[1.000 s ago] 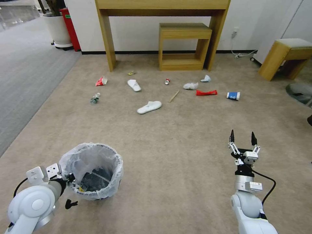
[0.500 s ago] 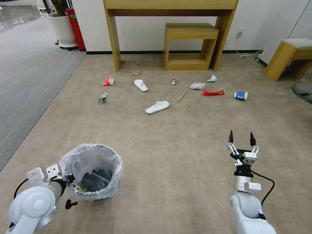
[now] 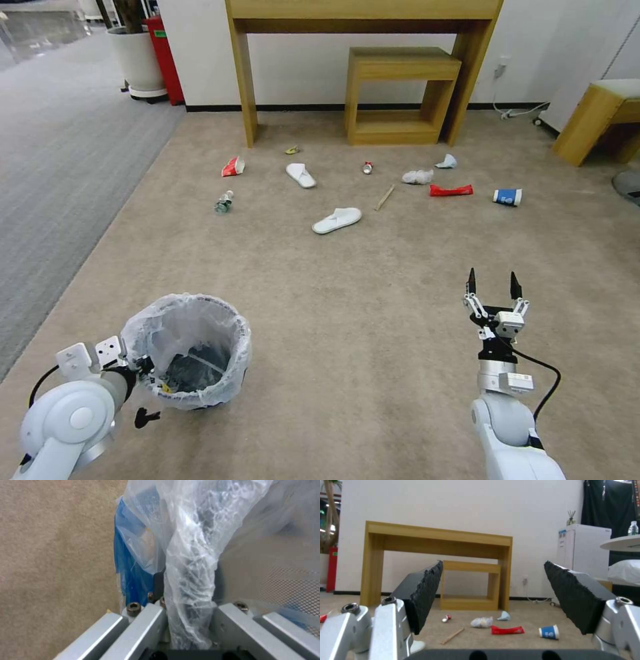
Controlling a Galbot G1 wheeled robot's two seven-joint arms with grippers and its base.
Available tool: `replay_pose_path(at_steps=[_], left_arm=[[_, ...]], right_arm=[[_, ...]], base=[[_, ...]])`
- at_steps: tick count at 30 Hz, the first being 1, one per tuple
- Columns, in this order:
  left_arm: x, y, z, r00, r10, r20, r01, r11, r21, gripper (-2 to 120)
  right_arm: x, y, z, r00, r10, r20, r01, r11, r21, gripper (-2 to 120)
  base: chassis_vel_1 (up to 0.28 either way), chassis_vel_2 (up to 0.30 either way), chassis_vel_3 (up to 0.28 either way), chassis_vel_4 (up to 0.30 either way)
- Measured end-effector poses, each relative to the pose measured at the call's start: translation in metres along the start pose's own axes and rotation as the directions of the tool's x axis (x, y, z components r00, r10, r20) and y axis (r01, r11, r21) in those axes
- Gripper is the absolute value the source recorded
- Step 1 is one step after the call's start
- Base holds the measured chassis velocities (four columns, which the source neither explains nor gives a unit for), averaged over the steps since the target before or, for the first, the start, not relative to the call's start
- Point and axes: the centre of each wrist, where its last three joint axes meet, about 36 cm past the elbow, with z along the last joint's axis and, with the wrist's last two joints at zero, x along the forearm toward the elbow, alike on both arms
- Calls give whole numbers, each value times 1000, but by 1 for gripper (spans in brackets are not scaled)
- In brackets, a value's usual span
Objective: Pick up the trash bin and place the garbage on the floor into it.
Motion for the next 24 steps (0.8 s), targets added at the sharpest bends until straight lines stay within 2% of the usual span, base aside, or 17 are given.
replay_pose_path(at_steps=[8, 14, 24], left_arm=[[0, 0, 0, 1000, 1, 0, -1, 1000, 1, 0], [-1, 1, 1, 1000, 1, 0, -1, 1000, 1, 0], [0, 1, 1, 1000, 1, 2, -1, 1000, 0, 0]], right_arm=[[1, 1, 0, 1000, -4, 0, 4, 1000, -2, 79], [1, 2, 1, 1000, -8, 1, 8, 1000, -1, 72], [1, 2, 0, 1000, -10, 4, 10, 1000, -1, 71]], base=[[117, 124, -117, -128], [120, 108, -112, -102], [102, 95, -102, -102]])
